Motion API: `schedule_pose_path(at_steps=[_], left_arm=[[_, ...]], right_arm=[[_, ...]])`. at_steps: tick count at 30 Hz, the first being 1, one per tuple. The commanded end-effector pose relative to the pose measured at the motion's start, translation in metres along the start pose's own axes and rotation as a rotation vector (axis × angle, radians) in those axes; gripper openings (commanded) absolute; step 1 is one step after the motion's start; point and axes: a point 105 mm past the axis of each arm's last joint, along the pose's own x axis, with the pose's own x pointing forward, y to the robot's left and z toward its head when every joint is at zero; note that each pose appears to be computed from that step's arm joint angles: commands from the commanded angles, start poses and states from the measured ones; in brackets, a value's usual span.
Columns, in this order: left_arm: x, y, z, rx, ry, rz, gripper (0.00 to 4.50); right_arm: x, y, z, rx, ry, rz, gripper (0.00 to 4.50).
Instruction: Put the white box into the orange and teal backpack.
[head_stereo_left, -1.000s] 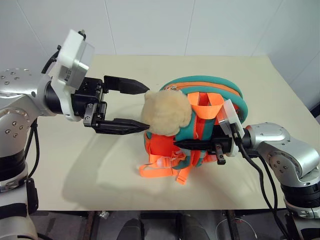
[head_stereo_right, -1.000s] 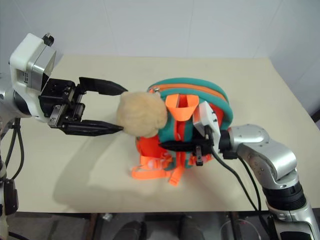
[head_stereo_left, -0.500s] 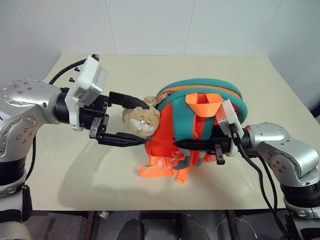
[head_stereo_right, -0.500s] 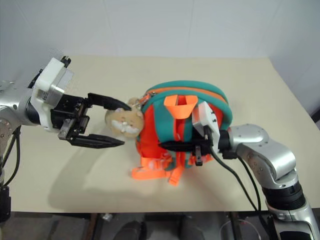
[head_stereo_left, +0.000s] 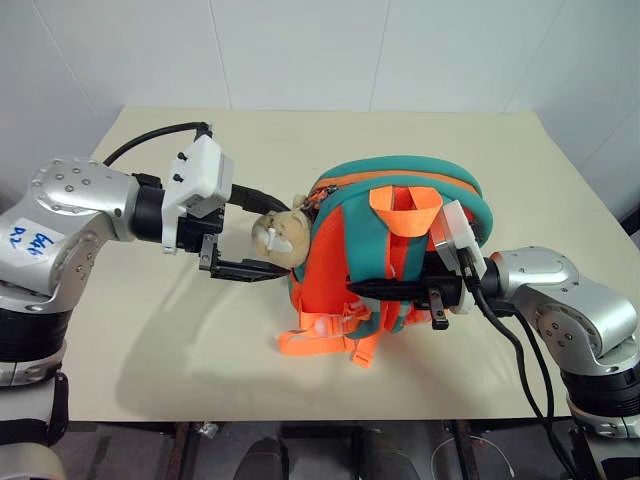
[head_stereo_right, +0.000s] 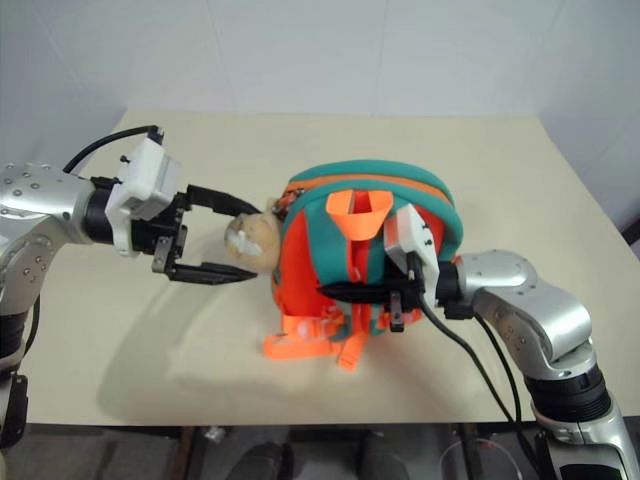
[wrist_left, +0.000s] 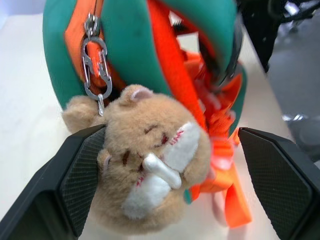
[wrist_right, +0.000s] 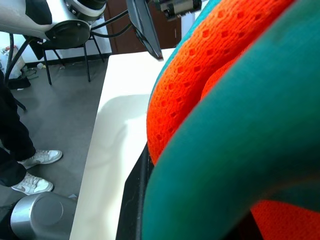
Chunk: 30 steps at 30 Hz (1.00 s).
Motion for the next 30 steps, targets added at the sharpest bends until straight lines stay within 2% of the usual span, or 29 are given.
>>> schedule_pose_path(at_steps=[1,5,7,11,15,17,22,30], left_arm=[[0.004,0.009,-0.007,0.031,0.065,0.029,4.44],[0.012,0.013,-0.022,0.057,0.137,0.026,3.58],[0.014,0.016,-0.025,0.065,0.146,0.031,2.89],[0.013,0.017,-0.017,0.074,0.107,0.03,1.75],[0.009,0.015,-0.006,0.063,0.051,0.015,0.98],[0.004,0.01,0.005,0.049,0.002,-0.014,0.83],[-0.014,0.001,0.03,0.051,-0.079,-0.064,0.8],[-0.039,-0.003,0.047,0.041,-0.085,-0.054,0.8]], right_arm=[[0.002,0.003,0.011,-0.053,-0.029,0.006,0.51],[0.002,0.001,0.012,-0.056,-0.028,0.002,0.51],[0.002,0.001,0.012,-0.058,-0.028,-0.001,0.51],[0.001,0.0,0.013,-0.059,-0.028,-0.01,0.51],[0.0,0.0,0.013,-0.059,-0.027,-0.013,0.51],[0.0,0.0,0.013,-0.058,-0.028,-0.014,0.51],[0.0,-0.001,0.013,-0.057,-0.026,-0.014,0.51],[0.0,-0.002,0.011,-0.051,-0.026,-0.015,0.51]])
